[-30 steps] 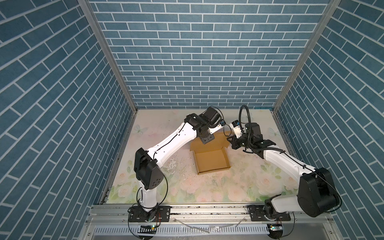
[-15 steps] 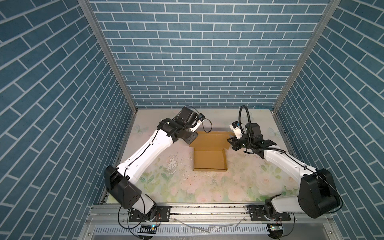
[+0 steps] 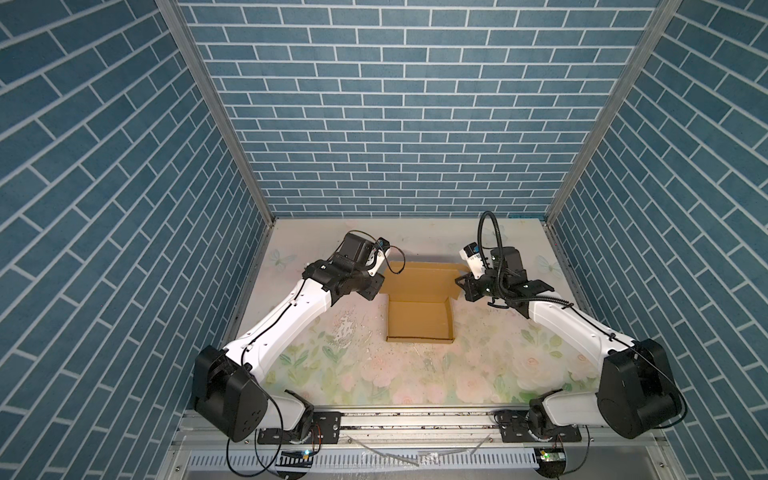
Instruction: Fold the paper box
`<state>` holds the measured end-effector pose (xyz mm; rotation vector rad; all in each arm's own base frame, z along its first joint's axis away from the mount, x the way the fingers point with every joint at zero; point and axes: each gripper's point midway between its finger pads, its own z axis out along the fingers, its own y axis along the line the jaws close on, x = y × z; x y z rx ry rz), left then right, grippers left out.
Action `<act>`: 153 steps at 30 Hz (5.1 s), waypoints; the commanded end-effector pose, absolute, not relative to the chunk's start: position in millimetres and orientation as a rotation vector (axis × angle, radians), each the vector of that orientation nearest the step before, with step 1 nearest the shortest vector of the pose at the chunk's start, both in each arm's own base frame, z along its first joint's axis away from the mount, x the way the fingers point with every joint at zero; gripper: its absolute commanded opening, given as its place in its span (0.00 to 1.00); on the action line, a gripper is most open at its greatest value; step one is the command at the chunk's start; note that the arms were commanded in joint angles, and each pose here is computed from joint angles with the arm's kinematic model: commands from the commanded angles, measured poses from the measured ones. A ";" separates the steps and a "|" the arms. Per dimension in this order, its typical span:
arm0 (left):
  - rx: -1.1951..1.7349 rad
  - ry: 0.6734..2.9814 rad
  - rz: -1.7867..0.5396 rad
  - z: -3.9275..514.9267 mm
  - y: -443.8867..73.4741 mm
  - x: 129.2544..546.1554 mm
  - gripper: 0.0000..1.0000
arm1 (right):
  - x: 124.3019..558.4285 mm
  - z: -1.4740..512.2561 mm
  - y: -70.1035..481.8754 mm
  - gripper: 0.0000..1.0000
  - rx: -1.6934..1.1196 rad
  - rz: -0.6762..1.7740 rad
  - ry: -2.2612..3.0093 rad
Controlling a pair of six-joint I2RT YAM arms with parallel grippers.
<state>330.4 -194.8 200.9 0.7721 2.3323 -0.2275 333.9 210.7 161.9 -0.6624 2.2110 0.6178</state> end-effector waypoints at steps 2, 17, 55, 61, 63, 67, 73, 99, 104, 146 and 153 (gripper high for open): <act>0.718 2.253 -0.336 205.7 -211.4 349.3 0.45 | 333.7 177.6 212.5 0.01 -0.725 0.594 2.152; 0.711 2.314 -0.388 181.1 -220.7 354.2 0.25 | 336.9 183.1 210.7 0.01 -0.700 0.566 2.153; 0.484 2.378 -0.461 168.8 -212.8 342.5 0.07 | 320.5 180.6 223.7 0.15 -0.535 0.356 2.316; 0.448 2.391 -0.471 166.8 -212.3 341.9 0.07 | 317.1 178.4 226.7 0.18 -0.519 0.338 2.348; 0.439 2.394 -0.468 165.6 -211.7 341.8 0.07 | 316.6 177.2 226.6 0.19 -0.508 0.332 2.363; 0.423 2.393 -0.466 165.1 -211.4 341.5 0.06 | 315.8 175.4 227.4 0.18 -0.486 0.321 2.389; 0.396 2.366 -0.455 170.3 -212.8 339.9 0.05 | 316.1 170.4 226.4 0.14 -0.452 0.273 2.414; 0.333 2.259 -0.431 185.4 -221.9 332.0 0.03 | 312.8 170.7 243.1 0.09 -0.351 0.300 2.382; 0.316 2.234 -0.435 183.8 -223.8 328.9 0.03 | 311.0 163.1 245.9 0.09 -0.342 0.316 2.317; 0.301 2.185 -0.377 133.3 -227.8 276.8 0.02 | 269.2 142.3 267.9 0.08 -0.335 0.293 2.169; 0.310 2.173 -0.352 124.0 -226.6 268.2 0.02 | 258.9 129.5 271.9 0.08 -0.348 0.287 2.174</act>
